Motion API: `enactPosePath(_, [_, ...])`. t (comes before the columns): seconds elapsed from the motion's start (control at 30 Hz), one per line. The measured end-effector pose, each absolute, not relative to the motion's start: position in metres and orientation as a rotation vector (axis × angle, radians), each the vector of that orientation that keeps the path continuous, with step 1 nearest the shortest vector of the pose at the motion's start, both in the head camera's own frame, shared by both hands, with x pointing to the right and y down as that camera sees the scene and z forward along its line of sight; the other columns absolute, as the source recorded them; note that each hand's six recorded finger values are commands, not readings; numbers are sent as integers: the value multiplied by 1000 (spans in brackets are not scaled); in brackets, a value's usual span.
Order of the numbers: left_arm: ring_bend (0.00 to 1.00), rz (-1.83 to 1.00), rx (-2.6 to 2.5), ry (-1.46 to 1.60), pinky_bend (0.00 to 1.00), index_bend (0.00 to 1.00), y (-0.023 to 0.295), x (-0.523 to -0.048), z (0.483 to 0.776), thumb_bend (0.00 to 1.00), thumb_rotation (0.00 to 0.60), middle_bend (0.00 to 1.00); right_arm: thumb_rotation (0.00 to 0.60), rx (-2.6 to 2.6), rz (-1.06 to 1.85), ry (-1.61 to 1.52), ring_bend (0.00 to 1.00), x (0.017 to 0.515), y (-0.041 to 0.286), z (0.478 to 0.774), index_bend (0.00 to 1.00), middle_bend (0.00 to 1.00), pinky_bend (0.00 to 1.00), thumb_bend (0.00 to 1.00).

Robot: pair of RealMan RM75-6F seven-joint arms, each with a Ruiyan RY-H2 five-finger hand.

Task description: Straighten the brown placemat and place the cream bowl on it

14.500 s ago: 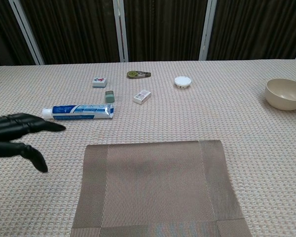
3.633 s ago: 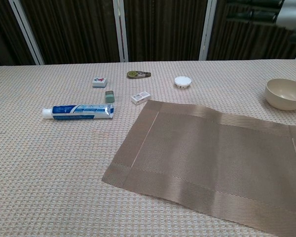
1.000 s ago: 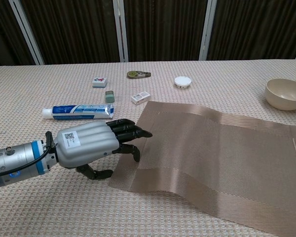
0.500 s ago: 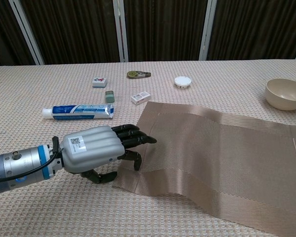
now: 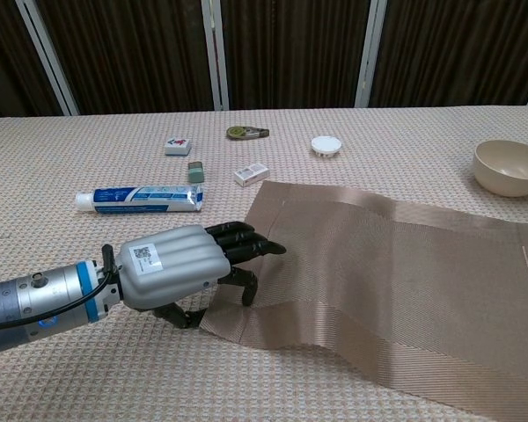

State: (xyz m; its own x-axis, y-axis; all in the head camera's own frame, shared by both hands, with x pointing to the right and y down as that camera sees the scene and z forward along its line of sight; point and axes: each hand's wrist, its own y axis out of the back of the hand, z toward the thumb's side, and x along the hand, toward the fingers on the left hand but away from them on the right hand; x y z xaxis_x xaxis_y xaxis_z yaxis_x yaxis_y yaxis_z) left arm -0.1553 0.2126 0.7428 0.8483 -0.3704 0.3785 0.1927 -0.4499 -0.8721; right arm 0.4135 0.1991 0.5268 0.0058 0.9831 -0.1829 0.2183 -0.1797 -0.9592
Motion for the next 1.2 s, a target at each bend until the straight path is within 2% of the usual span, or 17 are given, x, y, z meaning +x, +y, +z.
enactPosePath(0.53, [0,-624,-1958,220,0,669,206,-145,734,444,600,0,600,-1508,1224,-1290,0,411,200,523,0,0,0,0])
enactPosePath(0.67, [0,-628,-1968,247,0,686,204,-146,731,500,600,0,600,-1511,1219,-1290,0,411,201,522,0,0,0,0])
enactPosePath(0.9, [0,-637,-2023,302,0,698,208,-150,716,513,600,0,600,-1513,1215,-1289,0,410,201,520,0,0,0,0])
enactPosePath(1.2, [0,-749,-2066,290,0,702,230,-164,687,513,600,0,600,-1515,1203,-1283,0,406,203,519,0,0,0,0])
